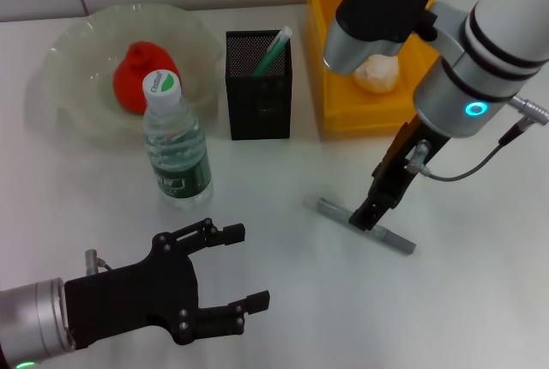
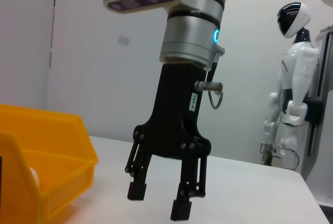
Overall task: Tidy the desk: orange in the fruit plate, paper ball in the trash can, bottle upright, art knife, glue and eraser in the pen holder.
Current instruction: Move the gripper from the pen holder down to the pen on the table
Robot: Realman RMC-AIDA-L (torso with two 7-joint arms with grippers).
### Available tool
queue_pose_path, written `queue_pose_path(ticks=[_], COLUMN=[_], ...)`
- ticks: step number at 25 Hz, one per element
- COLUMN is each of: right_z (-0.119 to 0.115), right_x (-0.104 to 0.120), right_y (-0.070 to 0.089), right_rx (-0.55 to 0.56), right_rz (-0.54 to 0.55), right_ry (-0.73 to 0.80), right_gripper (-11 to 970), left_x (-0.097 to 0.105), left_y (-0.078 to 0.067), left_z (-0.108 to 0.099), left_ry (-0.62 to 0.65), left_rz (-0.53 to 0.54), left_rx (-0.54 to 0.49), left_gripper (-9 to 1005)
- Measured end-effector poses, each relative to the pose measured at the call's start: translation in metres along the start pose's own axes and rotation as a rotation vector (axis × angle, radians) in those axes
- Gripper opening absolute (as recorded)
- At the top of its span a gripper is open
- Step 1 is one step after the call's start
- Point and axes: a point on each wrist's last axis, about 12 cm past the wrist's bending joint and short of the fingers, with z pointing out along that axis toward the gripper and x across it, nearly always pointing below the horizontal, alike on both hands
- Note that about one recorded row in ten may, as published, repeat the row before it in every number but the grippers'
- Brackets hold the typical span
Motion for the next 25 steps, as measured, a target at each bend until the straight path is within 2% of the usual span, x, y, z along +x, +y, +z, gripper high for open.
queue_pose_path(ticks=[7, 11, 25], right_z=[0.016, 0.024, 0.031], right_x=[-0.004, -0.005, -0.008], right_y=[0.006, 0.004, 0.0], right_rx=[0.013, 0.023, 0.032], right_rz=[-0.001, 0.019, 0.05], right_ry=[0.024, 0.031, 0.024], right_gripper=[795, 794, 795], left_x=[-0.001, -0.001, 0.001], left_y=[0.0, 0.0, -0.002], left_z=[0.001, 0.001, 0.001], left_ry=[-0.002, -0.003, 0.002], left_rz=[0.002, 0.004, 0.001], left_rx=[0.005, 0.005, 0.013], left_gripper=[847, 847, 847])
